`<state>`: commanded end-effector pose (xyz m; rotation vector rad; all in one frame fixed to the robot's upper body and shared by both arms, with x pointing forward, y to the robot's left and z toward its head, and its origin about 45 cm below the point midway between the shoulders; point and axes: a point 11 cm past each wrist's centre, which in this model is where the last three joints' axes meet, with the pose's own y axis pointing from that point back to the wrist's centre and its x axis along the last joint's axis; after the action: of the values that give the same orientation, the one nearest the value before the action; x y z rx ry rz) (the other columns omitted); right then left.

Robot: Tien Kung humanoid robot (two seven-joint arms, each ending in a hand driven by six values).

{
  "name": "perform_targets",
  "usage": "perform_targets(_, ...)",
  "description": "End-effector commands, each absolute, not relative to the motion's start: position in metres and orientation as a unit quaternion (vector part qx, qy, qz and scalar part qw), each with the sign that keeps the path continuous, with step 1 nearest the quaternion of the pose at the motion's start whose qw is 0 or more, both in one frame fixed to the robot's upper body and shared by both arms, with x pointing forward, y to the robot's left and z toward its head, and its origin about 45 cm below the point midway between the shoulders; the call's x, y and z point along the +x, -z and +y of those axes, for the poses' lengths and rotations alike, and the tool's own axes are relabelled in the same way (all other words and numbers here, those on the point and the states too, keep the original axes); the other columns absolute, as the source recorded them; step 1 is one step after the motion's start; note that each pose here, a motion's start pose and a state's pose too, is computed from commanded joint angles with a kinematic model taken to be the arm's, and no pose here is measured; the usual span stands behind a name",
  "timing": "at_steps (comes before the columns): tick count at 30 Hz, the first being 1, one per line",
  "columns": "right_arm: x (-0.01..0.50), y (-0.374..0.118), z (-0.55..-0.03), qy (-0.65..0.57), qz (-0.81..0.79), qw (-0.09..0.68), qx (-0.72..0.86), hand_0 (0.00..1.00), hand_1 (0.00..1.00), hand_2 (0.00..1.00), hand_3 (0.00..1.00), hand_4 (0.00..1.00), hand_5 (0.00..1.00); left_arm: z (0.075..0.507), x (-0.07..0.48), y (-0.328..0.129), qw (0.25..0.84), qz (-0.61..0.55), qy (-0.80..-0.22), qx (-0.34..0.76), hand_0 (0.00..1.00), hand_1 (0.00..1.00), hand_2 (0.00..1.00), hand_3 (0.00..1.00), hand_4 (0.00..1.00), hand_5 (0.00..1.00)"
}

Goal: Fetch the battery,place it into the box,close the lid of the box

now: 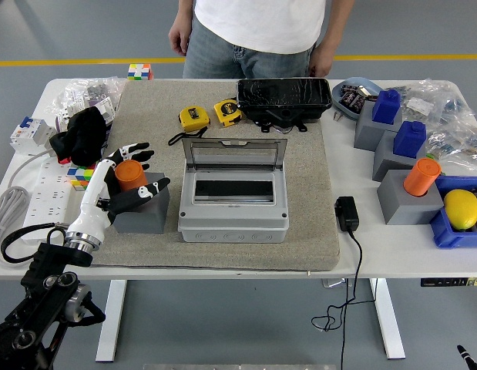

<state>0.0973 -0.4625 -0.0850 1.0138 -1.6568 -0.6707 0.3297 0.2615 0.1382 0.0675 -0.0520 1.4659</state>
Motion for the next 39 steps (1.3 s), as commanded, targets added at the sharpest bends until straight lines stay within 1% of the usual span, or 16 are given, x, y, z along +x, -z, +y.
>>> perform_targets(1,0.0973,0.085,-0.4625,0.279,-0.69,0.517,0.422,0.914,0.899,0.861,0.892,0.998,0.998,0.2614,0.3296,-0.1381,0.742,-0.024,-0.669,0.031,0.64,0.705,0.634,0.645,0.998,0.09)
perform_targets(6,0.0981,0.085,-0.4621,0.28,-0.691,0.516,0.423,0.914,0.899,0.861,0.892,0.998,0.998,0.2617,0.3311,-0.14,0.741,-0.028,-0.671,0.031,0.64,0.705,0.634,0.645,0.998,0.09)
perform_targets(7,0.0982,0.085,-0.4621,0.279,-0.691,0.516,0.423,0.912,0.899,0.86,0.892,0.998,0.998,0.2617,0.3313,-0.1402,0.741,-0.028,-0.671,0.031,0.557,0.648,0.575,0.597,0.998,0.092)
perform_targets(12,0.0988,0.0847,-0.4625,0.279,-0.691,0.515,0.423,0.912,0.899,0.86,0.892,0.998,0.998,0.2615,0.3322,-0.1411,0.74,-0.03,-0.671,0.031,0.557,0.648,0.575,0.597,0.998,0.092)
perform_targets(13,0.0988,0.0847,-0.4625,0.279,-0.691,0.515,0.423,0.91,0.898,0.86,0.892,0.998,0.998,0.2613,0.3322,-0.1411,0.74,-0.03,-0.671,0.031,0.435,0.588,0.509,0.541,0.998,0.094)
perform_targets(18,0.0989,0.0847,-0.4624,0.279,-0.692,0.515,0.423,0.91,0.898,0.86,0.892,0.998,0.998,0.2611,0.3318,-0.1395,0.74,-0.03,-0.671,0.034,0.435,0.588,0.509,0.541,0.998,0.094)
perform_targets(19,0.099,0.0847,-0.4623,0.279,-0.692,0.515,0.423,0.91,0.898,0.86,0.891,0.998,0.998,0.2611,0.3317,-0.1392,0.74,-0.03,-0.671,0.035,0.41,0.568,0.485,0.507,0.998,0.092)
perform_targets(24,0.0998,0.0845,-0.4624,0.279,-0.692,0.514,0.423,0.91,0.898,0.86,0.891,0.998,0.998,0.2612,0.3322,-0.1391,0.739,-0.032,-0.672,0.037,0.41,0.568,0.485,0.507,0.998,0.092)
perform_targets(25,0.1,0.0844,-0.4626,0.279,-0.693,0.514,0.422,0.91,0.898,0.859,0.891,0.998,0.998,0.2615,0.3325,-0.1395,0.739,-0.033,-0.672,0.037,0.349,0.504,0.429,0.414,0.998,0.093)
perform_targets(30,0.1002,0.0843,-0.4625,0.279,-0.693,0.513,0.422,0.91,0.898,0.859,0.891,0.998,0.998,0.2622,0.3331,-0.1405,0.737,-0.036,-0.674,0.037,0.349,0.504,0.429,0.414,0.998,0.093)
perform_targets(31,0.0999,0.0845,-0.4623,0.279,-0.693,0.513,0.423,0.911,0.898,0.859,0.891,0.998,0.998,0.262,0.3331,-0.1403,0.737,-0.036,-0.674,0.038,0.289,0.396,0.339,0.324,0.998,0.095)
perform_targets(37,0.1006,0.0844,-0.462,0.279,-0.694,0.513,0.422,0.911,0.898,0.859,0.891,0.998,0.998,0.2616,0.3334,-0.1402,0.735,-0.039,-0.675,0.042,0.289,0.396,0.339,0.324,0.998,0.095)
perform_targets(38,0.1007,0.0844,-0.462,0.279,-0.694,0.512,0.422,0.911,0.898,0.859,0.891,0.998,0.998,0.2616,0.3335,-0.1401,0.735,-0.039,-0.676,0.042,0.262,0.327,0.305,0.289,0.998,0.095)
perform_targets(39,0.1007,0.0844,-0.4621,0.279,-0.694,0.512,0.423,0.911,0.898,0.859,0.891,0.998,0.998,0.2617,0.3335,-0.14,0.735,-0.04,-0.676,0.043,0.262,0.327,0.305,0.289,0.998,0.095)
